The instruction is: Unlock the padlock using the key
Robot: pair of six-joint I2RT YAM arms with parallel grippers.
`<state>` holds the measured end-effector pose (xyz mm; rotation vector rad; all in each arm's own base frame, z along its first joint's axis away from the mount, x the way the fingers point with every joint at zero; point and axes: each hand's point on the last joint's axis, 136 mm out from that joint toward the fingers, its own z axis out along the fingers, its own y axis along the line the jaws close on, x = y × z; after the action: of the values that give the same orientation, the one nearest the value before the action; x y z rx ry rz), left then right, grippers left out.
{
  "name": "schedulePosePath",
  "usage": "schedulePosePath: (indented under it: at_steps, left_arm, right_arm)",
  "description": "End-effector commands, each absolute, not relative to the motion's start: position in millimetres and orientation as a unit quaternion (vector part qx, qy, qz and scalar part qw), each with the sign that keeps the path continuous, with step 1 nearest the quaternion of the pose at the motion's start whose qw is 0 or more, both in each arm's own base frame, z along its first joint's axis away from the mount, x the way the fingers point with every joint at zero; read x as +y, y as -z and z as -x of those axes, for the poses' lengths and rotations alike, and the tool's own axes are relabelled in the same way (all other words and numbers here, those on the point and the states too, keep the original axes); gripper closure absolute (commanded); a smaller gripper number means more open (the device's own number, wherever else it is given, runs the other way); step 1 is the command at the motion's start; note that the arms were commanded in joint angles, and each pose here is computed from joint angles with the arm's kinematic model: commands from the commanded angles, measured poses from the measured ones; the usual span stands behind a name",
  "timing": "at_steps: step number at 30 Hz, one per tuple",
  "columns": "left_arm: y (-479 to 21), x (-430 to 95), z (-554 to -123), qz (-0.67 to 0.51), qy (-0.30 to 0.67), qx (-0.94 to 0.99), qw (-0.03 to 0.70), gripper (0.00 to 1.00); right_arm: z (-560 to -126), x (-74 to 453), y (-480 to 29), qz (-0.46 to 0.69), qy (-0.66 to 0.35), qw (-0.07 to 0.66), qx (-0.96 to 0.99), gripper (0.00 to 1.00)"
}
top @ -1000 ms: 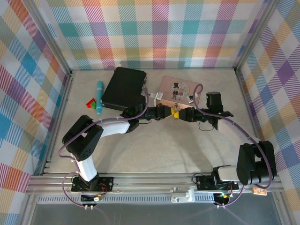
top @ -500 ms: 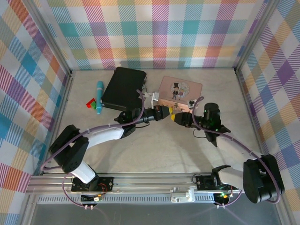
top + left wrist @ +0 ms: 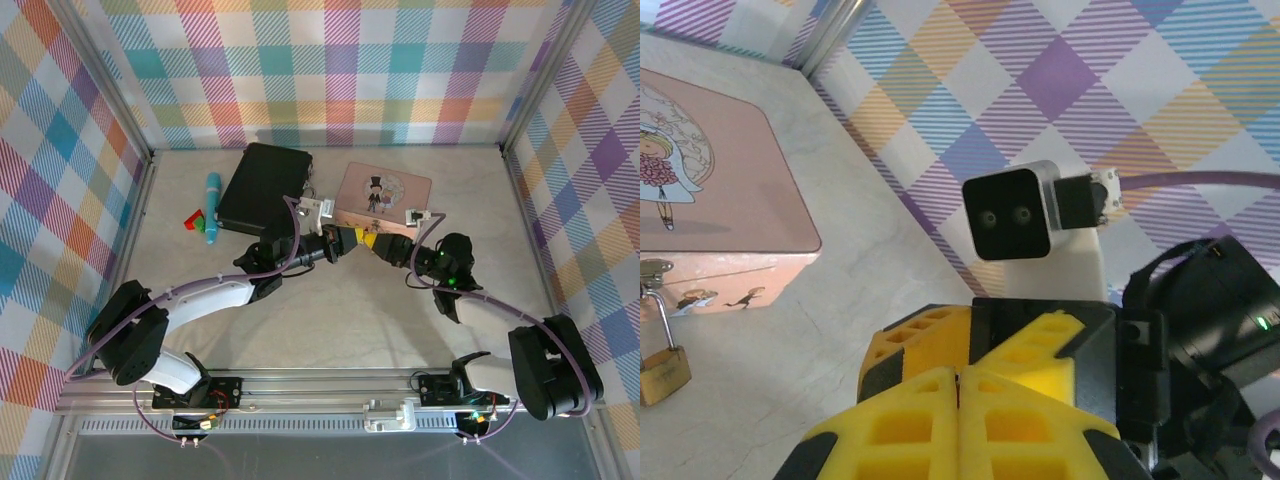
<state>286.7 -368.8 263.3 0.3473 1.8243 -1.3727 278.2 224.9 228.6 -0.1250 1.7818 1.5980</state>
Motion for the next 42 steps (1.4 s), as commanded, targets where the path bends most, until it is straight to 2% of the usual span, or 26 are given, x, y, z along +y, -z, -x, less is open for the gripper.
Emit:
schedulePosePath:
  at_steps: [1, 24, 30, 37, 42]
  left_arm:
    - [-272, -375, -289, -0.127, 0.568, 0.698, 0.418, 1.0]
    - [-260, -366, -309, -0.033, 0.594, 0.678, 0.431, 1.0]
    - [-265, -365, -308, -0.019, 0.614, 0.663, 0.427, 1.0]
    - [-268, -356, -305, -0.015, 0.605, 0.667, 0.434, 1.0]
    - [-275, -359, -303, -0.013, 0.624, 0.655, 0.427, 1.0]
  right_arm:
    - [-270, 238, -255, 0.083, -0.652, 0.38, 0.651, 0.61]
    - [-267, 234, -266, 0.069, -0.654, 0.411, 0.631, 0.61]
    - [-275, 240, -255, 0.067, -0.649, 0.405, 0.64, 0.63]
    - [-279, 228, -242, 0.042, -0.598, 0.431, 0.674, 0.62]
    - [-280, 232, -240, 0.046, -0.609, 0.42, 0.671, 0.63]
